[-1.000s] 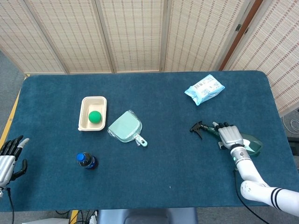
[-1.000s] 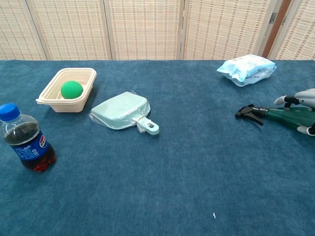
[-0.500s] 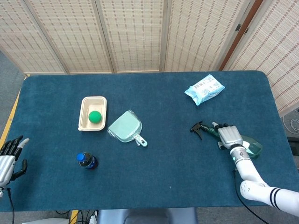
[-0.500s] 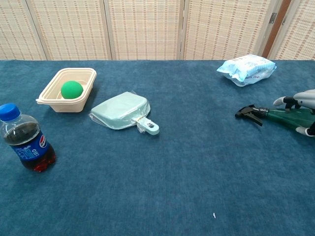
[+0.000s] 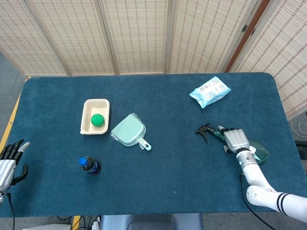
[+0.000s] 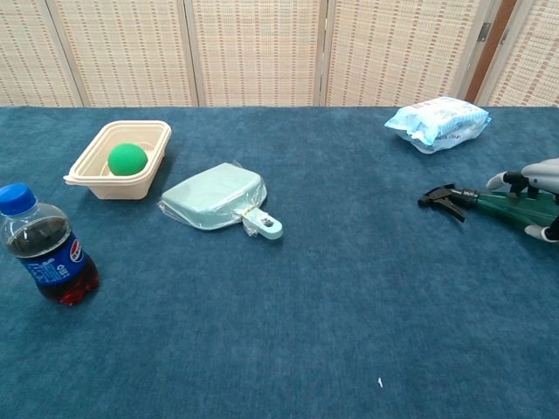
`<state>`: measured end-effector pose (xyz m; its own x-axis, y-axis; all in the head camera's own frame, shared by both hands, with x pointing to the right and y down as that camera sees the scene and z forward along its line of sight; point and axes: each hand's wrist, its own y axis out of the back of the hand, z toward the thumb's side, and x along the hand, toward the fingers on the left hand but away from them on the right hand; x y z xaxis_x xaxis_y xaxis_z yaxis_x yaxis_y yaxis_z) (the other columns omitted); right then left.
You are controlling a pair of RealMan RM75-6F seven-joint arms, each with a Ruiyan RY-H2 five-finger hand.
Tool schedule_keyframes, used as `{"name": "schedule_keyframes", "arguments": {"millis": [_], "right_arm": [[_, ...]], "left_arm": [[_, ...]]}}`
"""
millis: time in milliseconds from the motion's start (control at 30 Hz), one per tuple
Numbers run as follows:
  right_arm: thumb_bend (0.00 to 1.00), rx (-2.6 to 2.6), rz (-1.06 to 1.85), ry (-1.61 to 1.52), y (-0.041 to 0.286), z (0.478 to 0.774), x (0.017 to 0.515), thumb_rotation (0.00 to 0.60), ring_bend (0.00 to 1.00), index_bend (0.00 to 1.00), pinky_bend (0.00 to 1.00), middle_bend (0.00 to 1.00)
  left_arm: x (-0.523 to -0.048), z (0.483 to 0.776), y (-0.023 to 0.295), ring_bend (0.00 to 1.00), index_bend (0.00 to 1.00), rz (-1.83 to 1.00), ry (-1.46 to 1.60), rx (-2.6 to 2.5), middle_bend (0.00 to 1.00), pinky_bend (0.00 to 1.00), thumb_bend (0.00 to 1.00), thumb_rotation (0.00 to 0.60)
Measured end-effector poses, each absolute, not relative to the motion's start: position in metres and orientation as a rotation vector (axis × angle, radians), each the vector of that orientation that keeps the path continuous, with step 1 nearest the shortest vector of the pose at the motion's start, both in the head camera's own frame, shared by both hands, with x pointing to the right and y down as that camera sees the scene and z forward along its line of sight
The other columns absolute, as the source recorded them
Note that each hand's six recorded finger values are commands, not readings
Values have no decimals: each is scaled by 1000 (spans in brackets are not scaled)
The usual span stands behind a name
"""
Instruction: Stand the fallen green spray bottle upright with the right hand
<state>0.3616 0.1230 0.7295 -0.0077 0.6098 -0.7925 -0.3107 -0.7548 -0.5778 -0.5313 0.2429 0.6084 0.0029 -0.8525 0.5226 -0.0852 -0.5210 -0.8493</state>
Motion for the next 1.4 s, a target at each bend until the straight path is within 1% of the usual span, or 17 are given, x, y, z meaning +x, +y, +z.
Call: {"name": "schedule_keyframes", "arguments": {"millis": [233,733,1133,1400], "right_arm": [[364,-1632,1825,-314,123,732,360,600,273,151,408,320],[368,-1629,1791,-348,120,724,358,600,275,153,408,324],[367,-1657,1726,-435,118,706,351,600,275,153,408,324],[368,-1696,1629,-544,120,682,341,600,275,153,408,324]], "left_arm": [[-533,609,244,0,63,-1586,977,-1661,0,0,613,600],[-531,609,243,0,63,-1589,974,-1659,0,0,612,600],[-523,609,239,0,63,-1582,952,-1659,0,0,613,600],[-514,608,236,0,63,-1575,930,-1664,0,0,612,600]]}}
